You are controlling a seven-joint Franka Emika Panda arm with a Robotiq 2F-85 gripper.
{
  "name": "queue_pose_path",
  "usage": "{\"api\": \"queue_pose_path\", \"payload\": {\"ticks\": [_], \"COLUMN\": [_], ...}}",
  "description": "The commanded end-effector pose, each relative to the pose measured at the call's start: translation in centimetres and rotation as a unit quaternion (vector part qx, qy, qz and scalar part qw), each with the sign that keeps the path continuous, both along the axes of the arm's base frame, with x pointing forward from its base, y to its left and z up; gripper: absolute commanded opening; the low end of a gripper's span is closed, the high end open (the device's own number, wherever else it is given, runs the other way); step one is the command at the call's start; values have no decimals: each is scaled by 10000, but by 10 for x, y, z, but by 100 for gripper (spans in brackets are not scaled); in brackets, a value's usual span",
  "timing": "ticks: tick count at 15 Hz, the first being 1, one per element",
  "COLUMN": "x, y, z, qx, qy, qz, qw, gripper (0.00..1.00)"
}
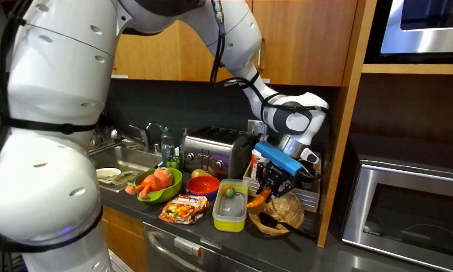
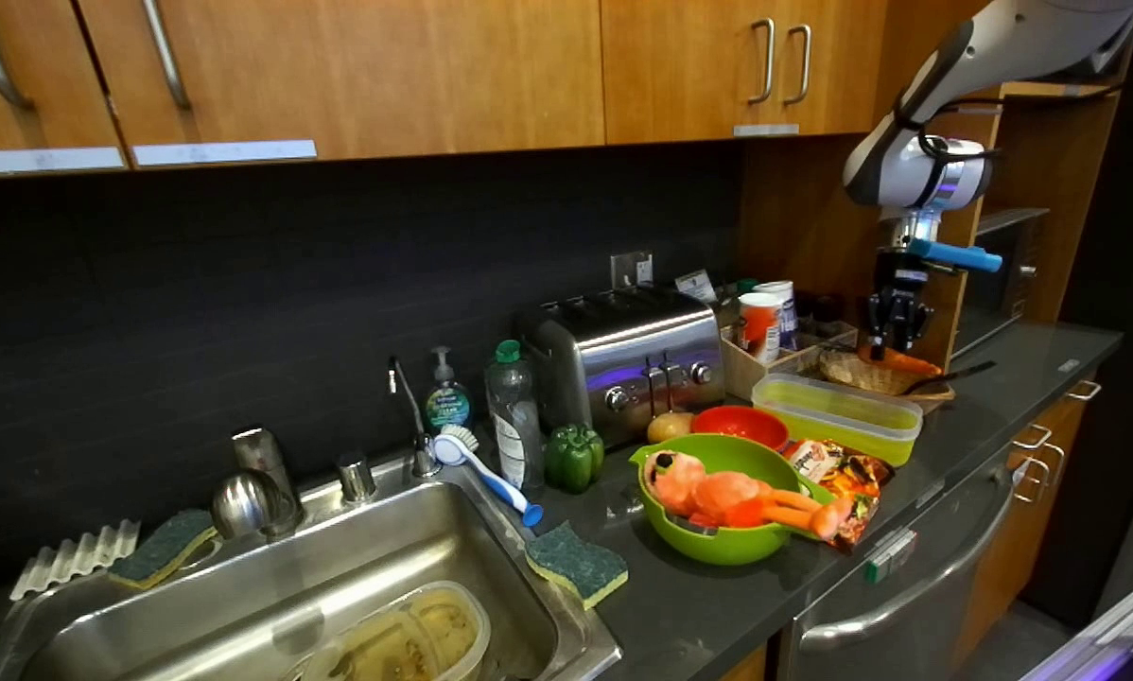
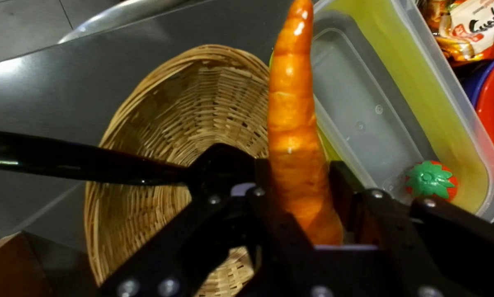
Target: Put the carrot in the basket.
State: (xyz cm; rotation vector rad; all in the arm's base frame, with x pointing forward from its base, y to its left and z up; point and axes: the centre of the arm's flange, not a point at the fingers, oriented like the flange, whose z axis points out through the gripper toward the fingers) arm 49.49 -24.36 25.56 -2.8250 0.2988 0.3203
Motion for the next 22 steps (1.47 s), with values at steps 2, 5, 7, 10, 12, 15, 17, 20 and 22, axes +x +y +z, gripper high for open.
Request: {"api": "queue_pose_path", "payload": {"ticks": [2,5,7,10,12,15,17,20,22], "x": [6,6,6,8,10,12,13,14,14], "y": [-20,-27,-29,-28,-28,-27,-27,-28,-28], "z": [-9,-18,-23,-26,-29,-33,-36,-39,-40], "qx": [245,326,363,430,505,616,687,766,792], "qy": [188,296,346,372,382,453,525,598,637], "qz": [540,791,936,1182,1408,1672,1794,1927,1985], "qw": [9981,9959,9943,9914,9880,9829,9800,9764,9748], "gripper": [14,14,14,14,14,14,14,14,14]}}
